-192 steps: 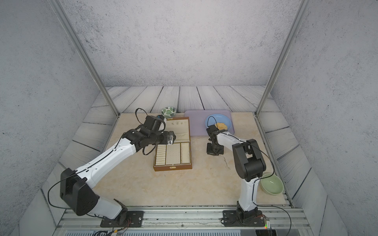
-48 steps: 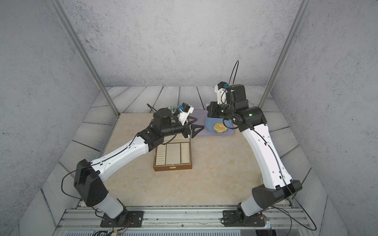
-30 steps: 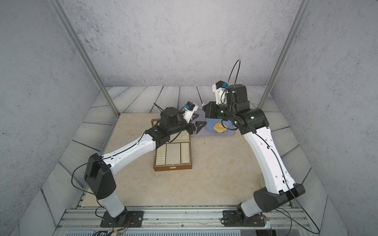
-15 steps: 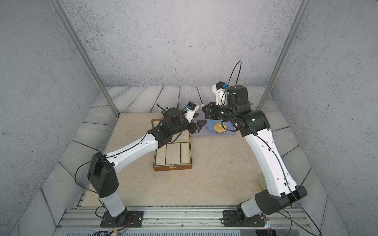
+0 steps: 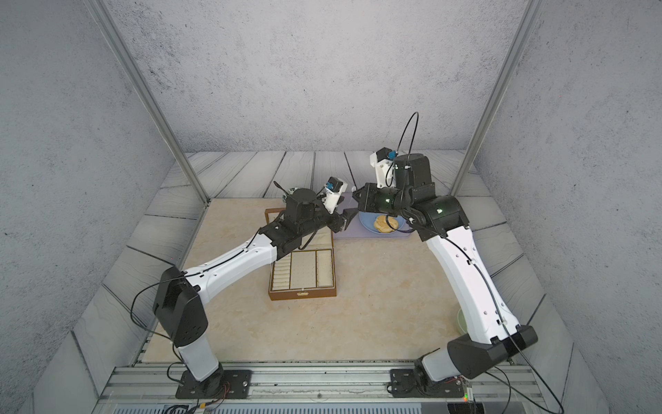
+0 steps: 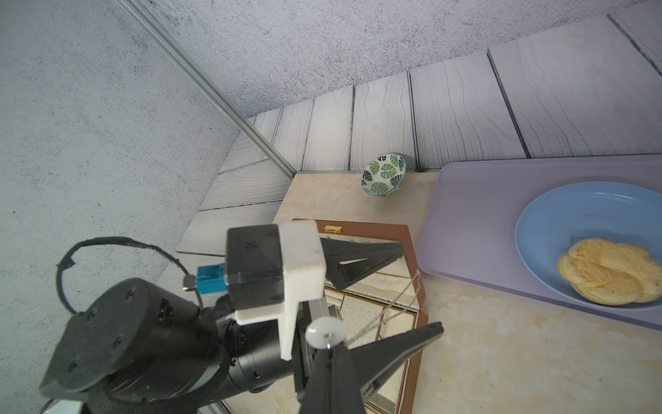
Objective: Put jewelry chain into jewelry box
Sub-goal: Pick up the necklace from the center of the board.
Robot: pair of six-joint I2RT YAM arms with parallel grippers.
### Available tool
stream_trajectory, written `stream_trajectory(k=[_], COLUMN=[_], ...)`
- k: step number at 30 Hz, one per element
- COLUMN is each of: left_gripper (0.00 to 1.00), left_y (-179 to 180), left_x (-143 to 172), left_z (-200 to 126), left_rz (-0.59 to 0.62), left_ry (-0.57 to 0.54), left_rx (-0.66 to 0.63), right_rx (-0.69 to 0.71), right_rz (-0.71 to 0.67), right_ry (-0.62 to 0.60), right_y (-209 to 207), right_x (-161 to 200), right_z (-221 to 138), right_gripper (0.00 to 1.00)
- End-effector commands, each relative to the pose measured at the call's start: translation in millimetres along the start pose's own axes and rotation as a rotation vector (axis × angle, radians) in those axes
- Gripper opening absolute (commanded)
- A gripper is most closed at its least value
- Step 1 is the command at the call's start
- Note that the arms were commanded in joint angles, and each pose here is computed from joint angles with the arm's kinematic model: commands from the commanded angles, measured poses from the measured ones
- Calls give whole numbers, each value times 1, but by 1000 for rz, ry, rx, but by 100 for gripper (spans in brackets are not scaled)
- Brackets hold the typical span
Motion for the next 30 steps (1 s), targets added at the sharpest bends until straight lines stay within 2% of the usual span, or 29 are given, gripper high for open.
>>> stream_trajectory(k=[1,14,21,24,30], left_gripper=[69,60,51,44,48], left_y=[0,0,-1,-1,-4], left_x=[-1,0,-2,-2,-4], left_z=[-5,-9,-10,-12,-12], left_rz=[25,25,19,23,20], left_ry=[-16,-28,-41,-45,-61], left_rx=[-17,-24,-3,-3,25], right_rx=[2,12,21,21,18], right_rz=[-12,-9,-9,-9,-8], right_ry=[-43,-49,-53,-52,-54], right_y=[4,2,0,0,1], right_x=[-2,-1,-1,-1,-2], right_z=[-12,-11,-10,-9,-10], right_gripper=[0,0,0,0,0])
Point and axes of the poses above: each gripper's point midway between its finger pads, its own z axis out along the fingers, its own y axis along the line the jaws close on, x = y × z, the point moved 6 cm from there along -z, back along the fingers, and after that the axes turned 7 degrees about z, right-handed, at the moved point
